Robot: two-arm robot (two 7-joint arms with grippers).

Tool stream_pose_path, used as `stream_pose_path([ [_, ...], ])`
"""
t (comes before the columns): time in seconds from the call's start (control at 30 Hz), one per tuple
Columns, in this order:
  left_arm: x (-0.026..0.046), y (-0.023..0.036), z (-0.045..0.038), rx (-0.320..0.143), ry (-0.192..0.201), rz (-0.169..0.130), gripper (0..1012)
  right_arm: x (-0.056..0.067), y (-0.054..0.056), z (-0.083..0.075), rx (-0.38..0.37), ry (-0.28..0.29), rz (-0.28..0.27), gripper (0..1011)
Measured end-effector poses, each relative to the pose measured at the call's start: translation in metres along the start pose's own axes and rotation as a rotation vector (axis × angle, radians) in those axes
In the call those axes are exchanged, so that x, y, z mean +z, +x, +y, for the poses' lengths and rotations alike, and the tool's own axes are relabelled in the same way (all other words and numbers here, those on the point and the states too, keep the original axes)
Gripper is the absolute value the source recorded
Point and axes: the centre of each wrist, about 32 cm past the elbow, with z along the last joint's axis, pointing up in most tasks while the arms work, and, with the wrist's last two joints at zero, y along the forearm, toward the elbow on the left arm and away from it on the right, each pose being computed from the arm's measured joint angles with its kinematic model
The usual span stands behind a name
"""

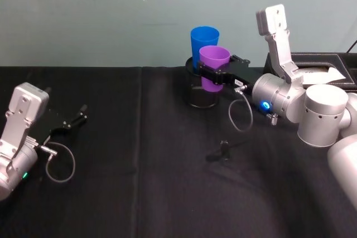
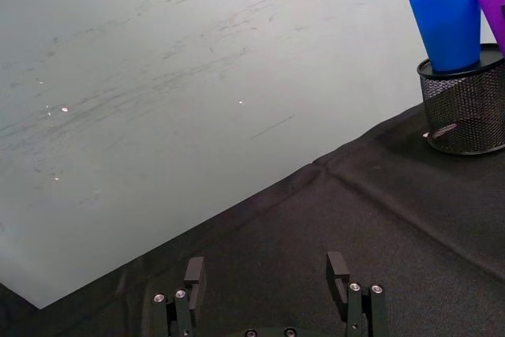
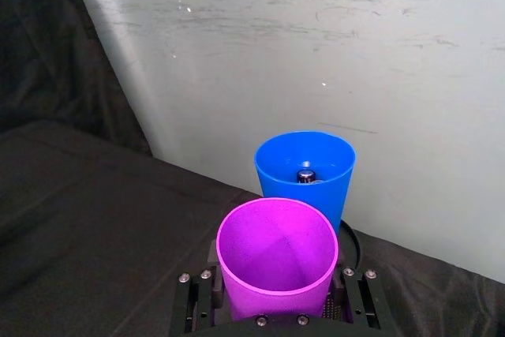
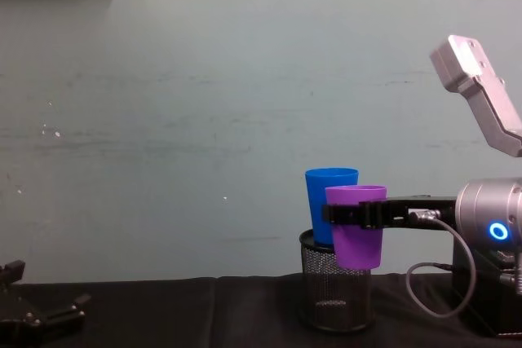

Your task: Pick up one cup with a gripper and tap it against the other cup.

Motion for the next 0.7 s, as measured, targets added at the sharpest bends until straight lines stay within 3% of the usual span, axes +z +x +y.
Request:
stream_pose_path([
  [0.7, 0.0000, 0.0000, 0.0000, 0.000, 0.000, 0.000, 1000, 0.0000, 0.0000, 0.0000, 0.000, 0.000, 0.000, 737],
])
